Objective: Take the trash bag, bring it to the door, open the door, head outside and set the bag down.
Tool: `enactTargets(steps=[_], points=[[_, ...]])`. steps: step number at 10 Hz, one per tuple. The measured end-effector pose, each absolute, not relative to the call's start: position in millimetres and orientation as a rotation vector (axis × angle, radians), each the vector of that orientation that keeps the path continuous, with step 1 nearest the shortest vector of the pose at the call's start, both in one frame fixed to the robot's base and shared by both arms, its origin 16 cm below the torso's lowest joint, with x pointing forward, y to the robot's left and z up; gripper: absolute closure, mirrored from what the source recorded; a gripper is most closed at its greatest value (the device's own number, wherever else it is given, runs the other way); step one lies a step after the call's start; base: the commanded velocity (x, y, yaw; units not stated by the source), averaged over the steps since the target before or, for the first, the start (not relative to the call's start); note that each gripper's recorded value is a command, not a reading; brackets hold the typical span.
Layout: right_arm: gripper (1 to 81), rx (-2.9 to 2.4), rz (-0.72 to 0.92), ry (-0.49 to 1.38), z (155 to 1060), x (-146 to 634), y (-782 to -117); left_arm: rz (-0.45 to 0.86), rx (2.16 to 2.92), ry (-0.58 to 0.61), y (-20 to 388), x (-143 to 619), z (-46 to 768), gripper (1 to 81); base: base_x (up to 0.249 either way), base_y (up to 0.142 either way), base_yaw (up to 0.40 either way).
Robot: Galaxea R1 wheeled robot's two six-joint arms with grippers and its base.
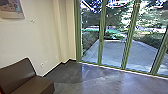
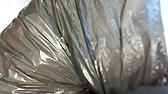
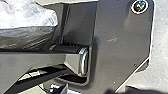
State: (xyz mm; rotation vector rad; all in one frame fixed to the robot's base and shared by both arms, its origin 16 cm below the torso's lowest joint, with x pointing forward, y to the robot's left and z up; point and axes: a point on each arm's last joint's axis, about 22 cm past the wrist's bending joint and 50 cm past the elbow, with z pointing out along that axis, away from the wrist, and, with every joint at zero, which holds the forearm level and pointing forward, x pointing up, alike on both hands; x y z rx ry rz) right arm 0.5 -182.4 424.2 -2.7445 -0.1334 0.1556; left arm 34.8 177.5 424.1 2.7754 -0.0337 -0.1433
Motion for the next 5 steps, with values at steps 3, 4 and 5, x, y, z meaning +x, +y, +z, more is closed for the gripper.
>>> enactTargets(steps=[3,4,5], points=[[1.0,-2.75,0.151,-0.133,423.5,-1.4,-183.9,-0.144,2.775,-0.034,177.3,34.1,424.1,81.1,0.0,0.0,-0.337],[1.0,-2.75,0.153,-0.14,423.4,-2.8,-184.1,-0.144,2.776,-0.033,177.6,34.2,424.0,81.1,0.0,0.0,-0.339],[1.0,-2.75,0.152,-0.141,423.4,-2.4,-184.0,-0.143,2.776,-0.034,177.6,34.6,424.0,81.1,0.0,0.0,-0.338]])
